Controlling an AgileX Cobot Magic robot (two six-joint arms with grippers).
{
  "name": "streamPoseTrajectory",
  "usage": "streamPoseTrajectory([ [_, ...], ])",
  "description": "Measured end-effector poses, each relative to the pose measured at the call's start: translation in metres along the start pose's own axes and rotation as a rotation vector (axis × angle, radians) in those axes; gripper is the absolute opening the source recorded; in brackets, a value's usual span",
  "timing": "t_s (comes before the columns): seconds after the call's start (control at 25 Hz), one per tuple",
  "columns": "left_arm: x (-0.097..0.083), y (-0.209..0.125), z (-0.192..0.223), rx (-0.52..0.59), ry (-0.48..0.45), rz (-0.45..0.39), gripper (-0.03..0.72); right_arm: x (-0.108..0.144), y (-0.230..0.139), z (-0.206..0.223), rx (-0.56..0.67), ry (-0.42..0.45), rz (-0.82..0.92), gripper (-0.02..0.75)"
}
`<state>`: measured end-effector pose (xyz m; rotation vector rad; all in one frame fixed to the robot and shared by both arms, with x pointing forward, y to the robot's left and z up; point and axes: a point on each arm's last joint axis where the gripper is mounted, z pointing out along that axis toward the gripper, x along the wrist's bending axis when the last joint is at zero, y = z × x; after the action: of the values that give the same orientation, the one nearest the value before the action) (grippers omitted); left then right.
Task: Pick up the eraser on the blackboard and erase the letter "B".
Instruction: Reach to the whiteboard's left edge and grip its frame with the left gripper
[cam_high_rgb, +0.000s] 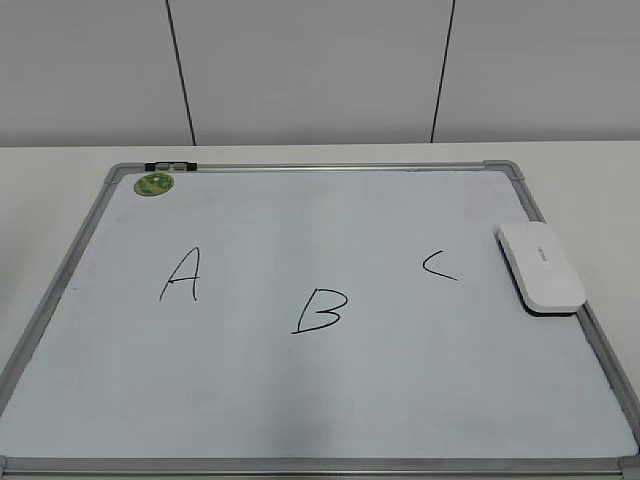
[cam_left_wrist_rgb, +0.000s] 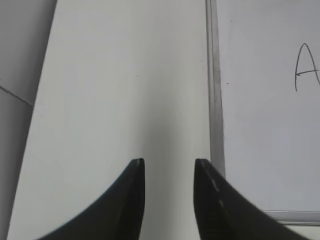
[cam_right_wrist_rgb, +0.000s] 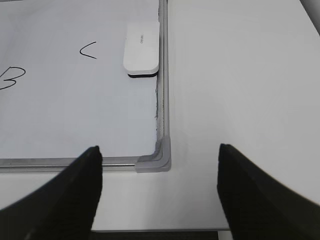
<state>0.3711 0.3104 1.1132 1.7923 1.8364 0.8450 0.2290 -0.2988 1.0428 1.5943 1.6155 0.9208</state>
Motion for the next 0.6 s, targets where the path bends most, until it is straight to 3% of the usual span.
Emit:
streamPoseTrajectory([
  [0.32, -0.019, 0.075, 0.072, 0.174, -0.095, -0.055, 0.242, 0.0, 0.0, 0.0, 0.0, 0.0, 0.0, 0.534],
  [0.6, -0.032, 0.104, 0.136, 0.288, -0.123, -0.075, 0.242, 0.0, 0.0, 0.0, 0.0, 0.0, 0.0, 0.534],
])
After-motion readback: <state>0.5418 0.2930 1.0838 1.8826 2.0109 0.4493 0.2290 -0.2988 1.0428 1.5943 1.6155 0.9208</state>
